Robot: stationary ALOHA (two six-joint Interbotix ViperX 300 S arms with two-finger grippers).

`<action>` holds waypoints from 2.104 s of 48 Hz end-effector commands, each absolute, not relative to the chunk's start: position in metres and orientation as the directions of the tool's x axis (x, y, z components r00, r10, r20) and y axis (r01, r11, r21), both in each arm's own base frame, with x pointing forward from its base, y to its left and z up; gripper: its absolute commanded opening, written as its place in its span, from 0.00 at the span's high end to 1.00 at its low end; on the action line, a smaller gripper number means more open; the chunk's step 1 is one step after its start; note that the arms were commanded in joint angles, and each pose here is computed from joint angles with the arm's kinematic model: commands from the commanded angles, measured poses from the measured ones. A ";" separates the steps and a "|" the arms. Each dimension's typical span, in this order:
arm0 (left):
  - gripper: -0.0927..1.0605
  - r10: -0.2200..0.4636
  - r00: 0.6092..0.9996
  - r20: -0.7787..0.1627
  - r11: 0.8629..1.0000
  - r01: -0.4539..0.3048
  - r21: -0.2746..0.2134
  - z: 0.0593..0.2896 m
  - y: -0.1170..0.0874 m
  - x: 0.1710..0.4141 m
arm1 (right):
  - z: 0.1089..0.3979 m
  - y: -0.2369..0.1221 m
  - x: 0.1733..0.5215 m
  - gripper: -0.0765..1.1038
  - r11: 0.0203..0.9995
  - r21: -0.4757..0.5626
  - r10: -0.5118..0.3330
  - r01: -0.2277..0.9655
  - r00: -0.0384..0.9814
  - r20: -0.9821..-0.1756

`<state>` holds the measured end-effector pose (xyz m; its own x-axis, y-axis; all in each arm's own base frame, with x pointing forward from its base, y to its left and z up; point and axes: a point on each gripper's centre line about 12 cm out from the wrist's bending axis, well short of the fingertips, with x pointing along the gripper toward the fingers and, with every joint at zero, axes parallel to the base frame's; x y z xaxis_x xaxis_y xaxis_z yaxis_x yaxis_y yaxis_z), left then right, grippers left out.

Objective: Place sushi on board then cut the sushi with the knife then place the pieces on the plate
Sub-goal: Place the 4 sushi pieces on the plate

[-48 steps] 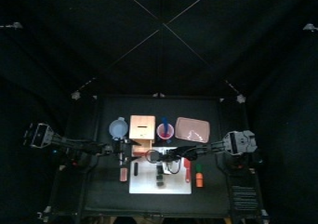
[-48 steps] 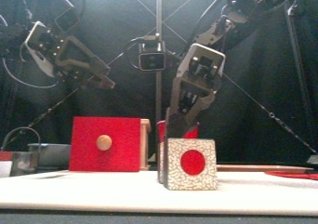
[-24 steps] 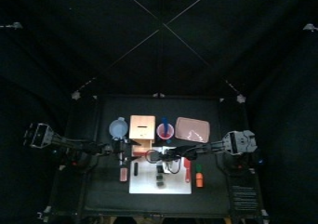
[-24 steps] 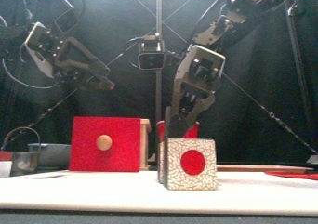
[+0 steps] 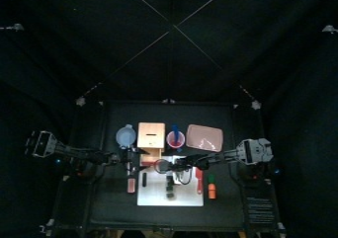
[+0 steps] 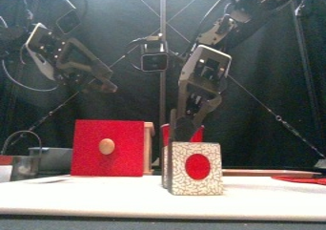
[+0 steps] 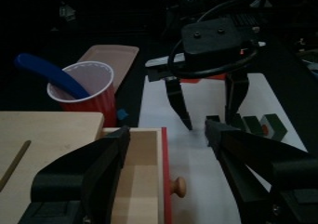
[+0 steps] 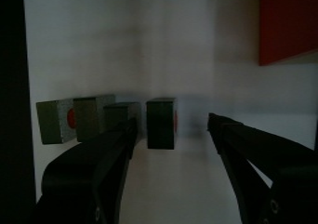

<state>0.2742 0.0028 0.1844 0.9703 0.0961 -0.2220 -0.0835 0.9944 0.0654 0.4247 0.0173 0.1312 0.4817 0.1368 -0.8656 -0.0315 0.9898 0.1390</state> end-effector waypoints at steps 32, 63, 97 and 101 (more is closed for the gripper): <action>0.08 0.115 0.969 -0.217 0.993 -0.108 0.043 0.185 0.005 0.274 | 0.156 0.018 0.431 0.51 0.985 0.173 0.163 -0.025 0.498 -0.852; 0.08 0.121 0.967 -0.226 0.992 -0.114 0.046 0.182 0.007 0.272 | 0.176 -0.063 0.296 0.53 0.786 0.278 -0.010 0.552 0.462 -0.887; 0.08 0.120 0.964 -0.237 0.993 -0.110 0.051 0.178 0.007 0.268 | 0.151 -0.166 0.274 0.43 0.291 0.253 -0.305 0.923 0.340 -0.890; 0.08 0.119 0.965 -0.235 0.993 -0.109 0.055 0.179 0.006 0.269 | 0.149 -0.168 0.277 0.43 0.260 0.240 -0.316 0.935 0.318 -0.894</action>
